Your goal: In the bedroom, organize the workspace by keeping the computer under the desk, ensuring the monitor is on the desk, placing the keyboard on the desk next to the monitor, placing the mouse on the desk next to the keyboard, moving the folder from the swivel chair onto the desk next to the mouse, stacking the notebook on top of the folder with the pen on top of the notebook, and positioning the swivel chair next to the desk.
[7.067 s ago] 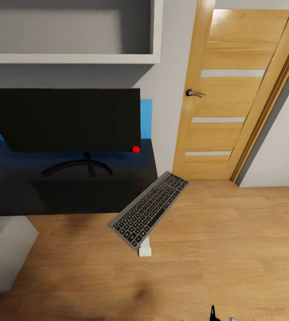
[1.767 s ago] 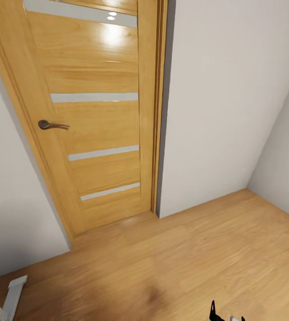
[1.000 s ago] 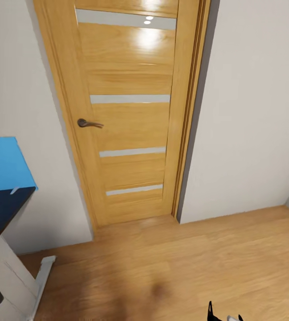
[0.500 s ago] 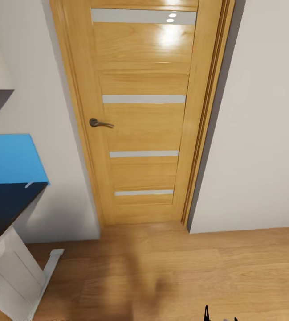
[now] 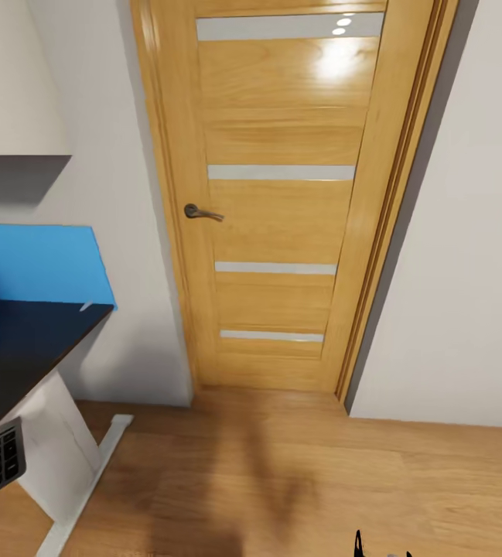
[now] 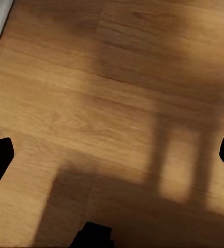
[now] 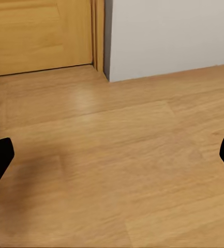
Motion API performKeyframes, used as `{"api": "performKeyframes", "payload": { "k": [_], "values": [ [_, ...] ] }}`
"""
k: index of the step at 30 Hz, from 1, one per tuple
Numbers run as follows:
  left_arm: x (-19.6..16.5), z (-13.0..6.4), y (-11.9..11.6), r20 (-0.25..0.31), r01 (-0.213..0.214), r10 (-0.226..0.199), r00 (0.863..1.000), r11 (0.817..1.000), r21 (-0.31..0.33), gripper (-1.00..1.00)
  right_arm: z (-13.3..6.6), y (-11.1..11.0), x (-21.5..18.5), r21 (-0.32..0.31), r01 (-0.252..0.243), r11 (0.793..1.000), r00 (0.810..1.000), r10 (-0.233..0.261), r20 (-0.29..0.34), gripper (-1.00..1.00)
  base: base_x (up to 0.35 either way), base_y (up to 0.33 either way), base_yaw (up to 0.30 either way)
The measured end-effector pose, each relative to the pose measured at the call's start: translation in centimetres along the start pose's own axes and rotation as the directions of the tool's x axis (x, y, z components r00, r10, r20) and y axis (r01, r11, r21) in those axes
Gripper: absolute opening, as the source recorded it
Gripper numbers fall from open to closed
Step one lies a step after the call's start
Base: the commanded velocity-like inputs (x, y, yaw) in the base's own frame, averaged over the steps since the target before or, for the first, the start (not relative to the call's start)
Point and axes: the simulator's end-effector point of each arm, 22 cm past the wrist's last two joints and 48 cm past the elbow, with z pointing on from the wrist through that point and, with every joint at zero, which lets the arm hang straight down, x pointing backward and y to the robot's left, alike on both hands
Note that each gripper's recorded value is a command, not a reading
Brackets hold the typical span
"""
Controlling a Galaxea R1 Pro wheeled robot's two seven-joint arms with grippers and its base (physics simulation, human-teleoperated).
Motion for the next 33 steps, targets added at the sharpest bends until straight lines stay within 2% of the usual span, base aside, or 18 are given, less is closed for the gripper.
{"api": "performKeyframes", "payload": {
  "k": [33],
  "values": [
    [-0.02, 0.03, 0.12, 0.001, 0.0, 0.0, 1.0, 1.0, -0.002, 1.0, -0.02, 0.01, 0.06, -0.001, 0.001, 1.0, 1.0, -0.001, -0.001, 1.0, 0.0, 0.0, 0.282]
  ]
}}
